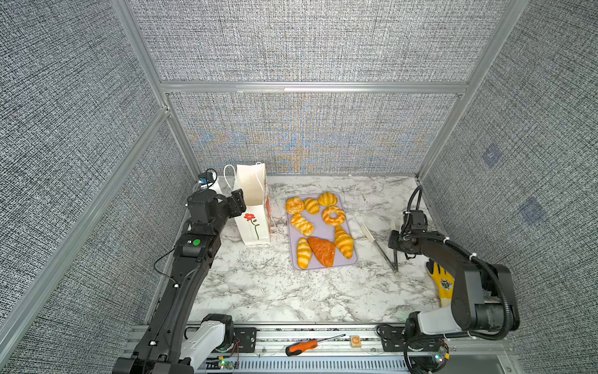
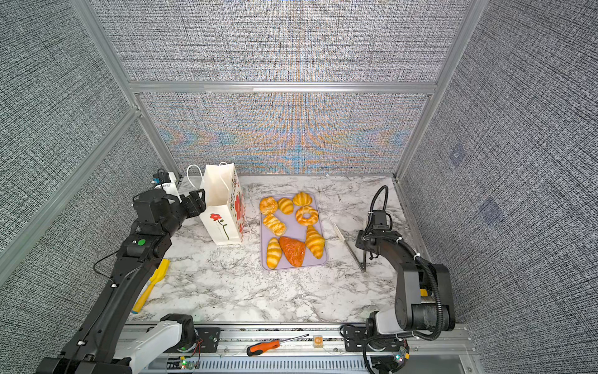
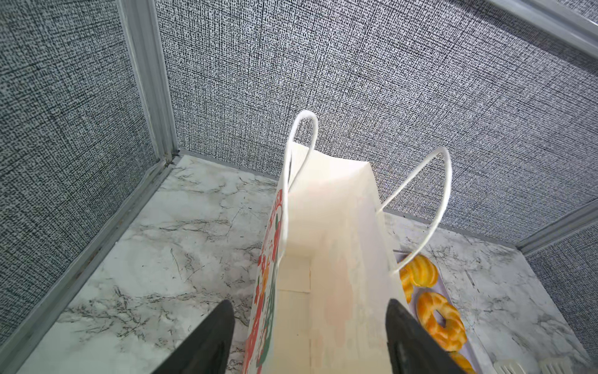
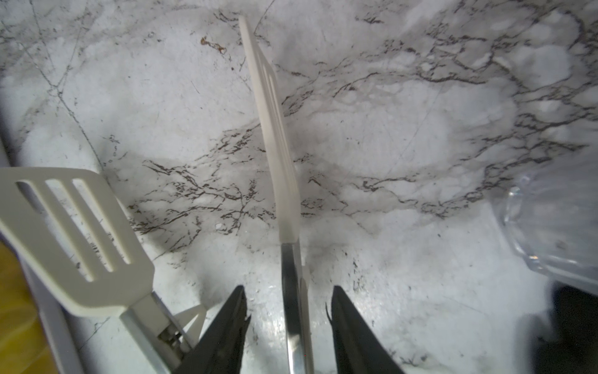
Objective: Pack bread into a paper bag
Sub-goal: Pick up the pair of food tongs from the middle-right of the table.
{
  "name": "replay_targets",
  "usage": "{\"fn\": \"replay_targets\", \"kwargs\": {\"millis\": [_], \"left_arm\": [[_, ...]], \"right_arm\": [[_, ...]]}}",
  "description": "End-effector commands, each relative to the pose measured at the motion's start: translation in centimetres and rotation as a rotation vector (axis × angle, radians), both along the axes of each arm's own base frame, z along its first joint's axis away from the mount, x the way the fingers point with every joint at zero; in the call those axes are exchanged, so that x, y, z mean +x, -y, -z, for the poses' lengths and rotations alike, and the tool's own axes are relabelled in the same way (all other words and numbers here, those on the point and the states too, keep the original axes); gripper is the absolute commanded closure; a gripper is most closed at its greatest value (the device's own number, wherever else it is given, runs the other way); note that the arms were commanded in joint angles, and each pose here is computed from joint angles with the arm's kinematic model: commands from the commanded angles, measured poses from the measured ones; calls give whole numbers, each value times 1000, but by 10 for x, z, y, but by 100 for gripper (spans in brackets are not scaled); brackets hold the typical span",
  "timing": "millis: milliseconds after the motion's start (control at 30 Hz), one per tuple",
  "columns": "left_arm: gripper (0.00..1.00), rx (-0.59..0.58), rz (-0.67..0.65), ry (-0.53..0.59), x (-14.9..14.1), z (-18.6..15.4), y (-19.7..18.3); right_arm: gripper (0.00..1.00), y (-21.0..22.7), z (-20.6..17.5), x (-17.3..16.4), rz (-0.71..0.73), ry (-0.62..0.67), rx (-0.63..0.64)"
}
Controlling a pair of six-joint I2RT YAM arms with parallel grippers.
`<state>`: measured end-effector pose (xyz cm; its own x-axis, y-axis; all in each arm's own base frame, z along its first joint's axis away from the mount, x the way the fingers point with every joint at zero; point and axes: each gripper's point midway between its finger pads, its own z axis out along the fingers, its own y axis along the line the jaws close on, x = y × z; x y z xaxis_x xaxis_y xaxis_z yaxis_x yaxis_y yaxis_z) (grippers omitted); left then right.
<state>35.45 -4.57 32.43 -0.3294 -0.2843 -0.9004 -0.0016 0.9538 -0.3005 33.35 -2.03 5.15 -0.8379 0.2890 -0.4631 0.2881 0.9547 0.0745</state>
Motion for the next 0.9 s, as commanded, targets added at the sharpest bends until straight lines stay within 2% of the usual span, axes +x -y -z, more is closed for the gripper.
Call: {"fn": "replay_targets", "kwargs": {"millis": [0, 300, 433, 667, 800, 867], "left_arm": [[25, 32, -31, 7, -4, -4, -2], [25, 52, -21, 63, -19, -22, 14], [26, 57, -1, 71, -20, -26, 23], [27, 69, 25, 75, -19, -28, 33], [29, 72, 19, 66, -17, -28, 35], [29, 69, 23, 74, -17, -32, 38]], "right_arm": [[53, 2, 7, -5, 3, -46, -17], [54, -9, 14, 0, -28, -63, -6], [62, -11, 16, 2, -32, -72, -14], [84, -8, 10, 1, -29, -69, -32], [97, -12, 0, 6, -38, -37, -5], [100, -15, -6, 9, -43, -17, 23]]}}
